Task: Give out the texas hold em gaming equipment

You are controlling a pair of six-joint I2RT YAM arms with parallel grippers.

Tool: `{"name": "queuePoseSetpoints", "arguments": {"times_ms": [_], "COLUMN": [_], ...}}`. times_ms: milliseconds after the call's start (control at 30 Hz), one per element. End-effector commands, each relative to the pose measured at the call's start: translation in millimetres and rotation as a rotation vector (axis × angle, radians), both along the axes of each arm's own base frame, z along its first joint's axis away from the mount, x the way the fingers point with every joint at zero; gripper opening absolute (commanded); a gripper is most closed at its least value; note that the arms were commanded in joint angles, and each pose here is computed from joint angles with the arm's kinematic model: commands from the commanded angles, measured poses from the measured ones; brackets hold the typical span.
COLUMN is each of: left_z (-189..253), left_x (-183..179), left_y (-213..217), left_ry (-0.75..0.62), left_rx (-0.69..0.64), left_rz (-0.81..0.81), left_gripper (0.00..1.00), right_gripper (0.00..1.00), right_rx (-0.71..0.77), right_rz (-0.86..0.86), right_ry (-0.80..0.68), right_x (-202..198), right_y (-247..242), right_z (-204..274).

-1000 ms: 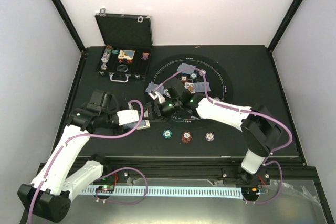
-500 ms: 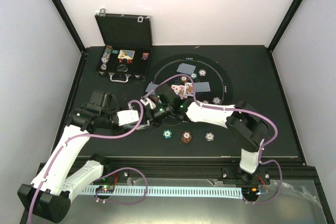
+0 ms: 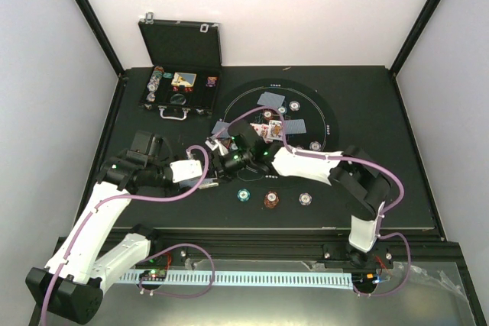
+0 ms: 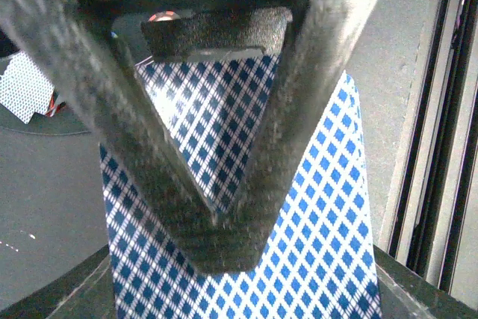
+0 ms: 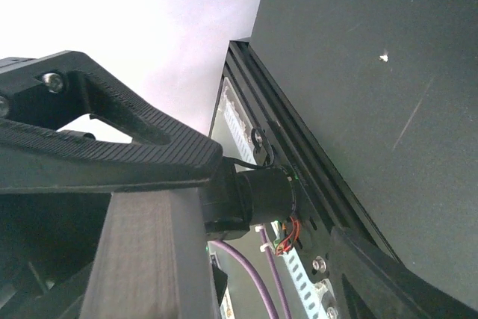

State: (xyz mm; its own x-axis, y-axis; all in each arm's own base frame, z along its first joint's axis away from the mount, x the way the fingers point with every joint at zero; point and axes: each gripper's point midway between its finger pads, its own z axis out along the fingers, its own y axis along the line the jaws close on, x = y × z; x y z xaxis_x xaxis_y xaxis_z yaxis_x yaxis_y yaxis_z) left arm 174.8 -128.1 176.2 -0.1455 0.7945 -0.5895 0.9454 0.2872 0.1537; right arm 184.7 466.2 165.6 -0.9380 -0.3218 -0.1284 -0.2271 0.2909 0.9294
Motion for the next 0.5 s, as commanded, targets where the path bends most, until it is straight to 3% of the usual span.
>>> {"name": "queuePoseSetpoints", "arguments": {"times_ms": [0,300,467], "left_z": [17.3,16.9,17.1], "left_x": [0.7,1.9,1.6], "left_y": [-5.2,-6.3,-6.3], "left_ry": [-0.04,-0.033,-0.034], "left_rx": [-0.037,-0.04,-0.041], "left_rz": [-0.018,-0.018,-0.018], "left_gripper": [0.35,0.35,0.35], "right_gripper": [0.62,0.54,0.44], "right_rx": [-0.13,-0.118,-0.082], "right_rz": [-0.101,-0.12,-0.126], "right_ry": [-0.026,-0.049,-0.065], "right_x": [24.1,28.5,29.8], "right_y": [-28.9,-43.8,-46.2], "right_z": [-29.6,-18.6,0.4]}}
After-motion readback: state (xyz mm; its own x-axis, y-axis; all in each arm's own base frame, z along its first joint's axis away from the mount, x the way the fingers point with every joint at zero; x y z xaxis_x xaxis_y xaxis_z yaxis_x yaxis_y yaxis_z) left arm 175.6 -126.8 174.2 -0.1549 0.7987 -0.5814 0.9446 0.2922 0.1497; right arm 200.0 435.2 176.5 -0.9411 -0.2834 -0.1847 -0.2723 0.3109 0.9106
